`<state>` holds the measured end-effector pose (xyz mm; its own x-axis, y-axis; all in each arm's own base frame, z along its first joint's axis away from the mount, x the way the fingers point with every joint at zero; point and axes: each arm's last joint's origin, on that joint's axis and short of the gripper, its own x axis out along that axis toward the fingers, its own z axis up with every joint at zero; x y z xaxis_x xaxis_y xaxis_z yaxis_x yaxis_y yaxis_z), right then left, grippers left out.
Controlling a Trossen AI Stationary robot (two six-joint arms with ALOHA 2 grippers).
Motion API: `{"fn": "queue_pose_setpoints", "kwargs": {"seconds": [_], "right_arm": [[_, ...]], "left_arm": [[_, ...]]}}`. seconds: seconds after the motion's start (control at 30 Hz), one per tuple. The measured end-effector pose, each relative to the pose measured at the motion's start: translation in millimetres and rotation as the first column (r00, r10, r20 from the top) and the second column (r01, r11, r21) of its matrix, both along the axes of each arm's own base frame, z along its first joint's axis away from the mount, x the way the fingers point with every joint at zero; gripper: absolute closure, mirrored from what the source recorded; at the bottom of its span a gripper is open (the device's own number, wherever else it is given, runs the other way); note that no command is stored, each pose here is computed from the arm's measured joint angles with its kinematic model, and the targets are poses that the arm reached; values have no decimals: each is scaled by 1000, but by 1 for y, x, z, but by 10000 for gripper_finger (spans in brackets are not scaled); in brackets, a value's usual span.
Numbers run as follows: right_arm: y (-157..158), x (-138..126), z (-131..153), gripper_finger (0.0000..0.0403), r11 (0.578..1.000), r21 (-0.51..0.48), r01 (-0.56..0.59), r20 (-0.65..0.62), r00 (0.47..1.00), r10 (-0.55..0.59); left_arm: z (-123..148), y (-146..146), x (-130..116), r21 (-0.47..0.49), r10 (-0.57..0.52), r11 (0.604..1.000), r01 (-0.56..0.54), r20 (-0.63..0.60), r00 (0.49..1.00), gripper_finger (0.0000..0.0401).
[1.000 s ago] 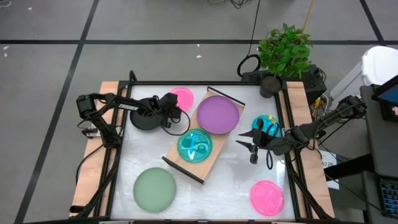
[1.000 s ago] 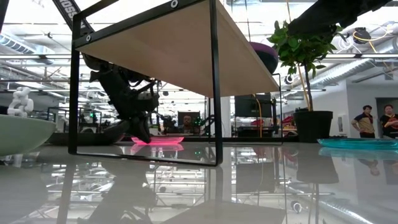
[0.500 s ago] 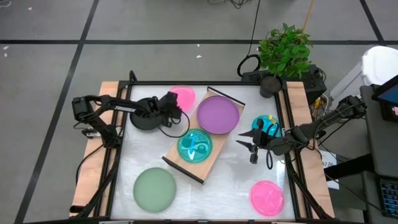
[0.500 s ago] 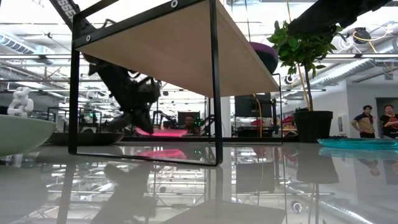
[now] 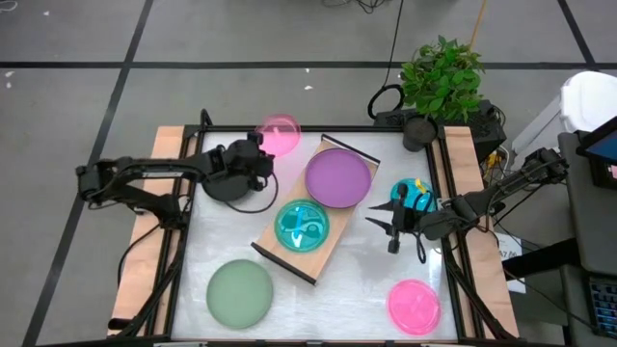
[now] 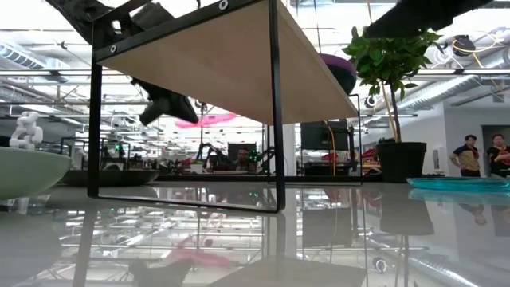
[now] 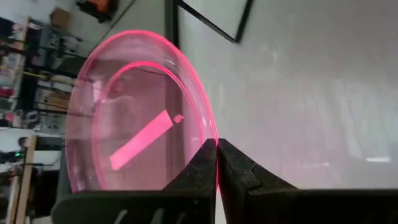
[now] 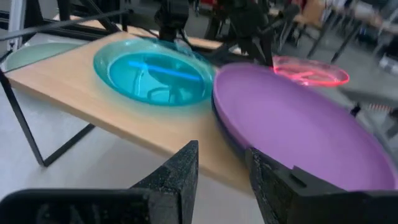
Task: Place and stack plates onto a shelf
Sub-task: Stack the small transparent pink plate on top of the small transparent transparent blue plate
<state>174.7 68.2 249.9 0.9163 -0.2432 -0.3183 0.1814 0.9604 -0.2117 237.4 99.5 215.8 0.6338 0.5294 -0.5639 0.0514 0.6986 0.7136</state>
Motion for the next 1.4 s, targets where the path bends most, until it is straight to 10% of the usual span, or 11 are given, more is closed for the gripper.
{"fn": "queue_pose_setpoints", "kwargs": {"seconds": [0.27, 1.4], "right_arm": [[2, 3, 10, 287, 987, -148, -55, 43, 997, 62], [2, 3, 8, 287, 994, -99, -52, 43, 997, 56]], "left_arm": [[25, -27, -12, 9, -44, 999, 43, 84, 996, 396], [112, -111, -12, -15, -220, 974, 226, 182, 958, 396]]}}
